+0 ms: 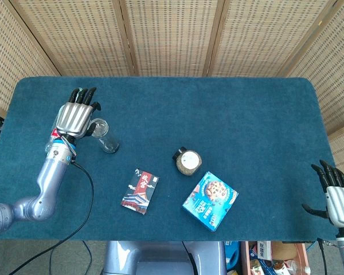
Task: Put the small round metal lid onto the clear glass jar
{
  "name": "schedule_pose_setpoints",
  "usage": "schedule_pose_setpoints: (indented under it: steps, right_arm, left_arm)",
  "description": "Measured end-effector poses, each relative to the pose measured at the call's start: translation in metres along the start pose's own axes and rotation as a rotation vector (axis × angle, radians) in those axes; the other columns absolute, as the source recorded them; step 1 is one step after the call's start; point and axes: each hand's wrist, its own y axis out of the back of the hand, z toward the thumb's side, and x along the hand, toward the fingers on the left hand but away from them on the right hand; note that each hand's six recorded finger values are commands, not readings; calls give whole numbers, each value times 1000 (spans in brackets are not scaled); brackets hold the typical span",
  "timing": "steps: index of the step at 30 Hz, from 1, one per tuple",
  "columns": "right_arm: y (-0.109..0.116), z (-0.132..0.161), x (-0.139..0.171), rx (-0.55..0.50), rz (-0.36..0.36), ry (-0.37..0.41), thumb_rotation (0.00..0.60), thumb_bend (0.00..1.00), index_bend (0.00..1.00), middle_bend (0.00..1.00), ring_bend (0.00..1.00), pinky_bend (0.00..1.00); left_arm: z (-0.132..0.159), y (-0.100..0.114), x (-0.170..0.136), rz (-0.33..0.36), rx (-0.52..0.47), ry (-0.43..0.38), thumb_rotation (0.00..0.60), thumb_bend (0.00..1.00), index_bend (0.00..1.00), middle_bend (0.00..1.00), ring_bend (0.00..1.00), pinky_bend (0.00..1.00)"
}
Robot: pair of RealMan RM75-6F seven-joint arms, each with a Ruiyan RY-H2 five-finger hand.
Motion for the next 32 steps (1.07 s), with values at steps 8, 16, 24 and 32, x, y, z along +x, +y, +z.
schedule_pose_setpoints:
  steps: [8, 16, 24, 32]
  right_arm:
    - [2, 1, 0, 0, -8, 9, 600, 49, 119, 0, 0, 0]
    - [4, 6, 2, 20, -26, 20, 600, 49, 119, 0, 0, 0]
    - [5, 13, 4, 43, -50, 30, 600, 49, 89, 0, 0, 0]
    - [8, 18, 7, 47, -73, 32, 600, 50, 86, 0, 0, 0]
  left_arm:
    - [-1, 20, -23, 88, -100, -34, 600, 415, 109, 0, 0, 0]
    - [-20, 15, -83, 179, -136, -73, 600, 266, 0, 0, 0, 0]
    - [-52, -43, -159, 121, -123, -49, 600, 227, 0, 0, 0, 0]
    - [-79, -96, -214, 93, -89, 34, 600, 223, 0, 0, 0, 0]
